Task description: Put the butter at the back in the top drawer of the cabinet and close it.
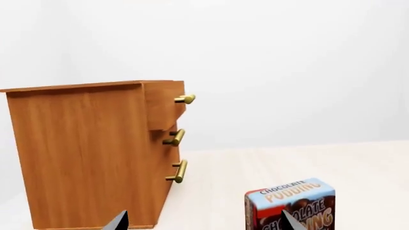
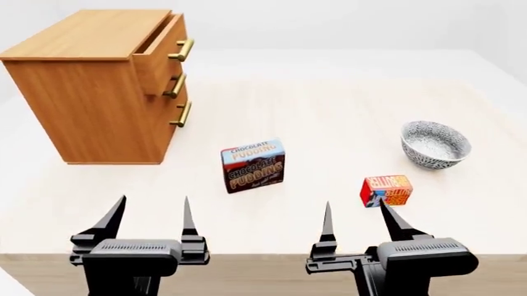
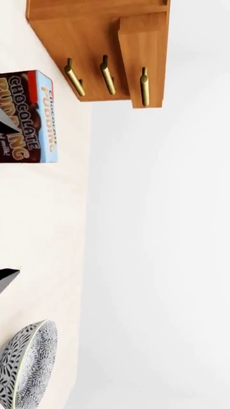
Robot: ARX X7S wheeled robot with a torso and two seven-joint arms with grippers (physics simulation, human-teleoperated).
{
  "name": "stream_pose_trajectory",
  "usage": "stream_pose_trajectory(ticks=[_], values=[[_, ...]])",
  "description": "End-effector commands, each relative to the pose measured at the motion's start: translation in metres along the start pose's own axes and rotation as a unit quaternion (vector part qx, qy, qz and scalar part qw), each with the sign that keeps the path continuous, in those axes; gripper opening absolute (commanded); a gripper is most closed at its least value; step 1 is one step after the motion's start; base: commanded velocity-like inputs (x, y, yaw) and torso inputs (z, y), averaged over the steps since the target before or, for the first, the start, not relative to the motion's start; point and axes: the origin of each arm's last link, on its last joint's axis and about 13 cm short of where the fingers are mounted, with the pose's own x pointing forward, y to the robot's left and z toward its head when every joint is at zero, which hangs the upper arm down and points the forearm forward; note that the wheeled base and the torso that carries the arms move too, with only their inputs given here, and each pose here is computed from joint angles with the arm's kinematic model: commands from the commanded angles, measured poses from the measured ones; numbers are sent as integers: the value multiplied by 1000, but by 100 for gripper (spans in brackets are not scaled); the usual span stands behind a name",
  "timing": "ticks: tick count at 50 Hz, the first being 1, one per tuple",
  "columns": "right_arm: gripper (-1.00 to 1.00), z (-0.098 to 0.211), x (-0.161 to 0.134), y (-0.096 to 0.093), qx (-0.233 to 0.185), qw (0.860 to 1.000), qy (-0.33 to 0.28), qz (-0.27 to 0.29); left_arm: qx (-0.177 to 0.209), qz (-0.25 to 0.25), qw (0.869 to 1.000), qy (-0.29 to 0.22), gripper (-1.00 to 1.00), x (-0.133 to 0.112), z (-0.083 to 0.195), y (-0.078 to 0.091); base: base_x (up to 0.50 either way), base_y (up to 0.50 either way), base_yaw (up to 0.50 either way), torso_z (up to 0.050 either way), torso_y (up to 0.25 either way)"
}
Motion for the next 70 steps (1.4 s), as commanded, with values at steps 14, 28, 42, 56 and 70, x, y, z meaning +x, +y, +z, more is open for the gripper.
stream_pose_trajectory(ticks=[14, 28, 42, 56, 70], values=[[100, -2, -1, 0, 3, 1000, 3, 4, -2, -3, 1000, 4, 100, -2, -3, -1, 500, 0, 0, 0, 0], [100, -2, 0, 1, 1, 1000, 4, 2, -2, -4, 1000, 5, 100, -2, -4, -1, 500, 0, 0, 0, 0], [100, -2, 0, 1, 3, 1000, -1, -1, -3, -6, 1000, 7, 100, -3, -5, -2, 71, 0, 0, 0, 1], [100, -2, 0, 1, 6, 1000, 2, 2, -3, -7, 1000, 9, 100, -3, -6, -2, 330, 0, 0, 0, 0], [100, -3, 0, 1, 6, 1000, 1, -2, 0, -6, 1000, 10, 100, 0, -5, -2, 0, 0, 0, 0, 0]])
